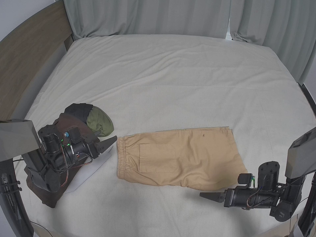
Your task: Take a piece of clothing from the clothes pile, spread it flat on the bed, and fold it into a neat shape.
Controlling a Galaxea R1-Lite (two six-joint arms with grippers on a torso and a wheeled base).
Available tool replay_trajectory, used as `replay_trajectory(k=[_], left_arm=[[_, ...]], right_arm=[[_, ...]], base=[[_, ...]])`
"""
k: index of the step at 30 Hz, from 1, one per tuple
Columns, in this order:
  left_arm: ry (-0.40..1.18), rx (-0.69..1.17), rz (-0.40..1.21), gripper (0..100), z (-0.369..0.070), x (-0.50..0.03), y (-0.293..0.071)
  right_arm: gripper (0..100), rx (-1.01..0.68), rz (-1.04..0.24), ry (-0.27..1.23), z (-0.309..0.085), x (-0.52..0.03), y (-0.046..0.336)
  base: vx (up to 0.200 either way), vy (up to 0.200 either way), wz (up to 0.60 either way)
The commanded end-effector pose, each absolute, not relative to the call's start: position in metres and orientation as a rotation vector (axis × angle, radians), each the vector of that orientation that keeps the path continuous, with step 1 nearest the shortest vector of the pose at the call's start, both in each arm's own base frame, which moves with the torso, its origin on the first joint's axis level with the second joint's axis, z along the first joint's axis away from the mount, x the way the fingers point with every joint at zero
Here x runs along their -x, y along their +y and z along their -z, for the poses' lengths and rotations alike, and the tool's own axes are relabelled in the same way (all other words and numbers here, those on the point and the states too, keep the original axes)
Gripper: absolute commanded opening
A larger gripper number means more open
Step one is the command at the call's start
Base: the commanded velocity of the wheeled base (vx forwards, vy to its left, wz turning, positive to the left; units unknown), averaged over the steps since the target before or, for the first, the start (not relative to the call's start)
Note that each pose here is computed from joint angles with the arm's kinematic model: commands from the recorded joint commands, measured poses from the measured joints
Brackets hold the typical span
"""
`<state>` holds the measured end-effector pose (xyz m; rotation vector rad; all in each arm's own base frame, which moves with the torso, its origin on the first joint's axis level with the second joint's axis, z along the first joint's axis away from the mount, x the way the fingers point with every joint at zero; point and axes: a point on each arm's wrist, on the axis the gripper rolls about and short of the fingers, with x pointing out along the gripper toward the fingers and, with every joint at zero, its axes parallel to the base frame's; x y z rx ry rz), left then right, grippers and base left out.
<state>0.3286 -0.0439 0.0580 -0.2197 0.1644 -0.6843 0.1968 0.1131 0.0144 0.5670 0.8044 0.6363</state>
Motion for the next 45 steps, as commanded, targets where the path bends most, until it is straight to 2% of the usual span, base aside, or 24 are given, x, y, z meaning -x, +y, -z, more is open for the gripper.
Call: replay_trajectory(k=[1,17,26,40,45], left_arm=[[0.172,0.222,0.685,100,-0.057,-0.327,-0.044],[0.182,0.22,0.693,100,-0.054,-0.325,-0.046],[0.209,0.223,0.703,100,-0.046,-0.326,-0.047],[0.274,0.263,0.705,100,-0.028,-0.328,-0.05],[0.335,0.375,0.69,100,-0.021,-0.329,-0.053]], right_arm=[[100,-0.575,-0.702,0.693,-0.038,-0.198,0.118],[100,-0.591,-0.772,0.433,-0.073,-0.245,0.134],[100,-0.576,-0.743,0.314,-0.096,-0.251,0.114],[100,-0.577,-0.749,0.294,-0.101,-0.252,0.11],[100,-0.578,-0.747,0.285,-0.102,-0.253,0.11]], base=[[0.0,0.0,0.0],[0.0,0.0,0.0],[0.0,0.0,0.0],[0.0,0.0,0.0],[0.0,0.0,0.0]])
